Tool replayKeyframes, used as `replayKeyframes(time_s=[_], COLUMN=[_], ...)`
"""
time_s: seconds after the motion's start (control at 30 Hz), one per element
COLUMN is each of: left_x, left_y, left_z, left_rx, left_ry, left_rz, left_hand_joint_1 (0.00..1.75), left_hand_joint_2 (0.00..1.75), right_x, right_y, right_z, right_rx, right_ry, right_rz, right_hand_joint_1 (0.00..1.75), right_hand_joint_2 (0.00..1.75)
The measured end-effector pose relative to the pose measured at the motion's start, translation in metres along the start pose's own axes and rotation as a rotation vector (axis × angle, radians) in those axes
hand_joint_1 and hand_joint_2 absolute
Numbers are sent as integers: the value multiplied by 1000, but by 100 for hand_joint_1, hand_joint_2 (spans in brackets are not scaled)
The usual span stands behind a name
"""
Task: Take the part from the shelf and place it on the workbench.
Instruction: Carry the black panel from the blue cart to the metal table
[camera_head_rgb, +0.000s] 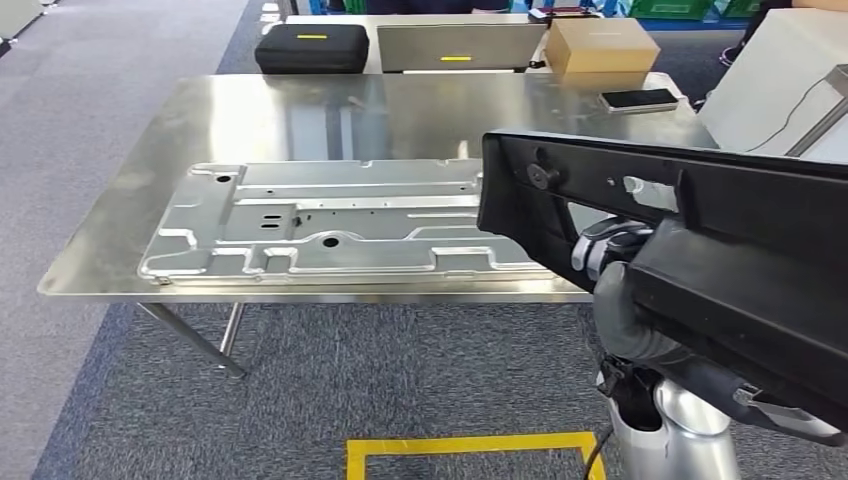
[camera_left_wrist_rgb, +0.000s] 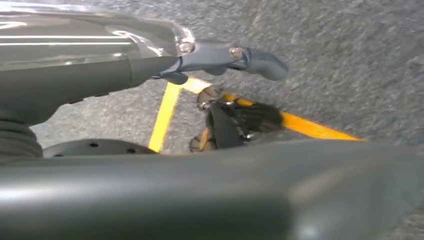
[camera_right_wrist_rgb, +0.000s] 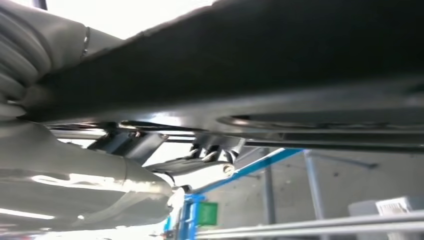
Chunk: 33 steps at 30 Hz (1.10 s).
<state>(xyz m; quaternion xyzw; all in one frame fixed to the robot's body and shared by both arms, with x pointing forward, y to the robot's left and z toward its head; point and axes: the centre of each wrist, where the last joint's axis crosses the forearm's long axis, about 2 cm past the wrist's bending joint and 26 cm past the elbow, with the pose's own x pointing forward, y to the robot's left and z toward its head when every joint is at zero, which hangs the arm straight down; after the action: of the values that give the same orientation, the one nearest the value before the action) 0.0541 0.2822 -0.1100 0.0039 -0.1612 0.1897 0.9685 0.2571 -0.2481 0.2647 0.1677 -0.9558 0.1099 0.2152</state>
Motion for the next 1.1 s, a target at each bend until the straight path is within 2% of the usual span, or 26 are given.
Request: replayKeyframes(time_s=[1.1], left_x=[1], left_y=[4], left_z=[0], left_rx=[9], left_ry=[-1], left_rz=[-6], left_hand_joint_1=[0], left_hand_joint_2=[175], right_x=[2], right_y=[-6], right_z=[9], right_rx=[-23], right_ry=[3], right_rz=[4], right_hand_joint_1=[175], right_hand_joint_2=[175])
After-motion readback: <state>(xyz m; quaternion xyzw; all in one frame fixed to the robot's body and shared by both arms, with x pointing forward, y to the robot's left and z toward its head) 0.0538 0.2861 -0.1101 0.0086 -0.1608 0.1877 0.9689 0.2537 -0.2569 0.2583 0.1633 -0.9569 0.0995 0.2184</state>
